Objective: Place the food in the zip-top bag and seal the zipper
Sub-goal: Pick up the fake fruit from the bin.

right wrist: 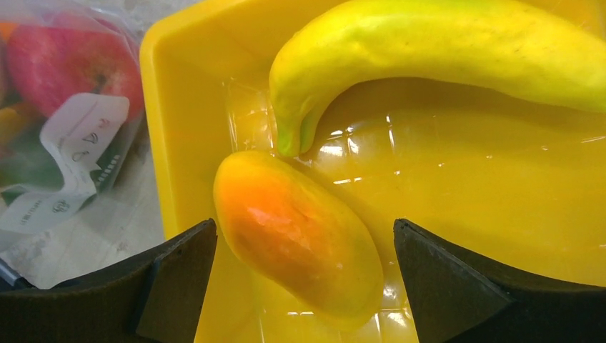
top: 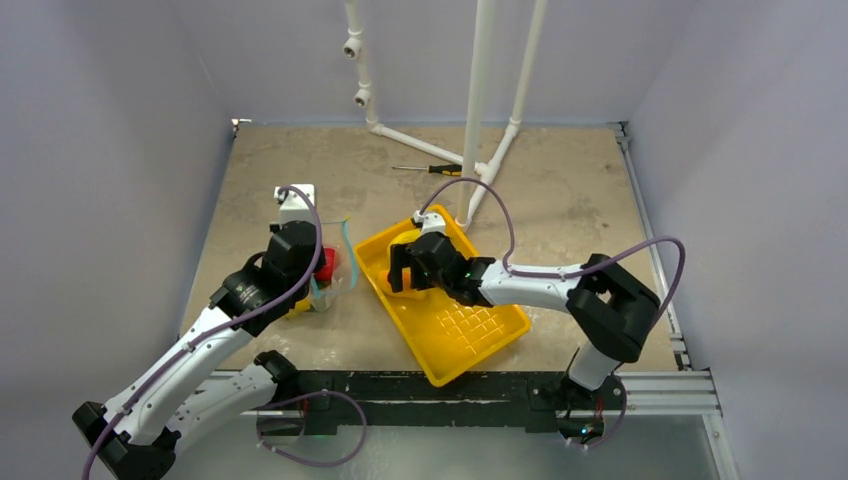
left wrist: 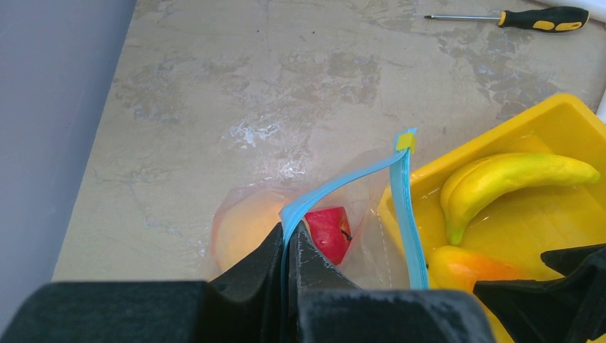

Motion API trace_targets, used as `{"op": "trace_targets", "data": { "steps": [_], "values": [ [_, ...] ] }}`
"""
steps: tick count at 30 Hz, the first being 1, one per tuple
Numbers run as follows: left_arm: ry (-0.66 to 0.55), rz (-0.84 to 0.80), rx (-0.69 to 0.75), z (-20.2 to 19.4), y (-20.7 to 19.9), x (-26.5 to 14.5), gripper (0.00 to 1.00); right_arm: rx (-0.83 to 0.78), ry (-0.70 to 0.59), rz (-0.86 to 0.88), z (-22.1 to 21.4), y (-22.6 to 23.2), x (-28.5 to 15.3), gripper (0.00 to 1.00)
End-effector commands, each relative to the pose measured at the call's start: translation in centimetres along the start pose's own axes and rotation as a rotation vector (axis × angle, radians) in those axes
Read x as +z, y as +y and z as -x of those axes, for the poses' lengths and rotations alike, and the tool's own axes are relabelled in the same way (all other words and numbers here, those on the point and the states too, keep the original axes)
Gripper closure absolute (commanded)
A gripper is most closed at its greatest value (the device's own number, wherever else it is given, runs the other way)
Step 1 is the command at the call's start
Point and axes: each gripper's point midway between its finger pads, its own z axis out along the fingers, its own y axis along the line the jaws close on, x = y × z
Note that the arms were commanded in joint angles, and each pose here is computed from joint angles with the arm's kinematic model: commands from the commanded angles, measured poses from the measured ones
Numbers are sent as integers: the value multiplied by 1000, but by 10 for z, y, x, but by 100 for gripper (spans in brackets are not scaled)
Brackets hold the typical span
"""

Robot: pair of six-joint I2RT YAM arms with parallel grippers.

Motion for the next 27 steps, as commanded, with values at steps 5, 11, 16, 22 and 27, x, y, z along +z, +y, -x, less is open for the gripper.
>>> {"op": "trace_targets", "data": {
  "steps": [5, 11, 16, 22, 27],
  "values": [
    [-21, -11, -6, 5, -2, -1, 100, -35, 25, 17, -15, -3, 11, 5],
    [-20, -11, -4, 5, -2, 0, 100, -44, 17, -31, -17, -12, 18, 12],
    [-19, -11, -2, 5, -3, 0, 100, -55, 31, -43, -23, -12, 19, 19],
    [-18, -10, -2, 5, -3, 0, 100, -79, 58, -51, -35, -4, 14, 19],
    [-19, -13, -3, 5, -3, 0, 100, -89, 71, -54, -44, 4, 9, 16]
  ]
}}
